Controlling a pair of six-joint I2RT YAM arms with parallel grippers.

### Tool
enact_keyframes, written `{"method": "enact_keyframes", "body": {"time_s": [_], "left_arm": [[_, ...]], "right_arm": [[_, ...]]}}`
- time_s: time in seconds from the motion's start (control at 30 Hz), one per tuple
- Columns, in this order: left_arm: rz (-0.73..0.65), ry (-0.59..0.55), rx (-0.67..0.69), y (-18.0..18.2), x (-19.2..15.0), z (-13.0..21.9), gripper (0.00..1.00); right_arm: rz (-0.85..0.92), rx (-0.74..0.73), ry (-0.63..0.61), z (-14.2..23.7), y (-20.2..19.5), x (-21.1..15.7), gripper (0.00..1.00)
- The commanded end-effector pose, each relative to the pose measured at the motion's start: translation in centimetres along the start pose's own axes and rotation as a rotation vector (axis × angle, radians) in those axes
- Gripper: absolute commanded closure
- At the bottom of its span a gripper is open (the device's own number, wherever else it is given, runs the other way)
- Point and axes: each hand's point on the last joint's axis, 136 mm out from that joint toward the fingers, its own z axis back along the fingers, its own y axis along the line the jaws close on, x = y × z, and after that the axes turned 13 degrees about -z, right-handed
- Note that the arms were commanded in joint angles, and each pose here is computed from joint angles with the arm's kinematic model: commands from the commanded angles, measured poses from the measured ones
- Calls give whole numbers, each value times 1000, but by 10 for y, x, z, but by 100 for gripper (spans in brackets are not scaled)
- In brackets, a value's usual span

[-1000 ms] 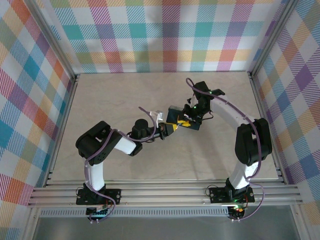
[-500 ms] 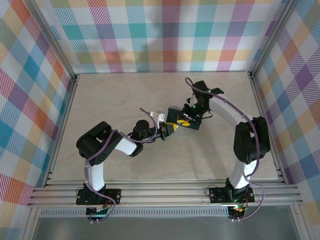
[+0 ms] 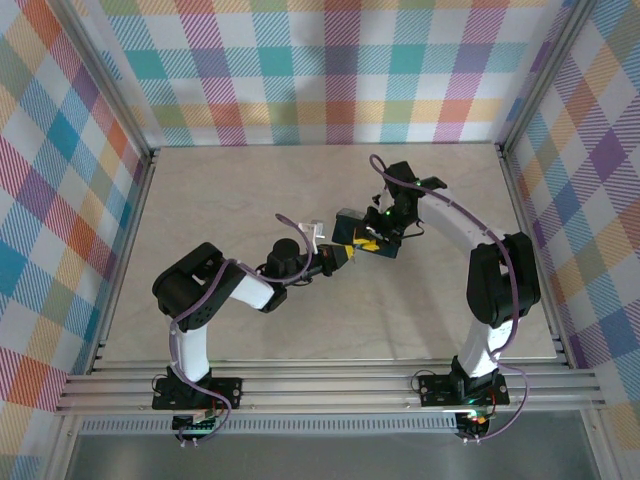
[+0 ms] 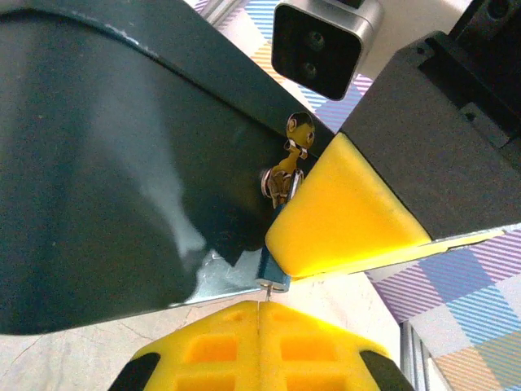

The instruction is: Unlock the padlock with the key

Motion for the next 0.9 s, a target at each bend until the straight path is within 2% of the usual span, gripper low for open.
{"method": "enact_keyframes", "body": {"time_s": [0.0, 0.17, 0.33, 0.67, 0.87], "left_arm": [[-15, -291, -25, -12, 91, -4, 100], [62, -248, -21, 5, 73, -15, 100], [82, -228, -1, 16, 68, -6, 84], [113, -148, 15, 31, 44, 16, 63], [51, -79, -54, 18, 28, 16, 63]], "right_arm": [[-42, -84, 190, -17, -22, -53, 100], [-45, -19, 191, -19, -13, -53, 100], [-62, 10, 161, -15, -11, -44, 100], [-58, 42, 98, -5, -2, -26, 100], [-62, 62, 105, -7, 1, -26, 100]]}}
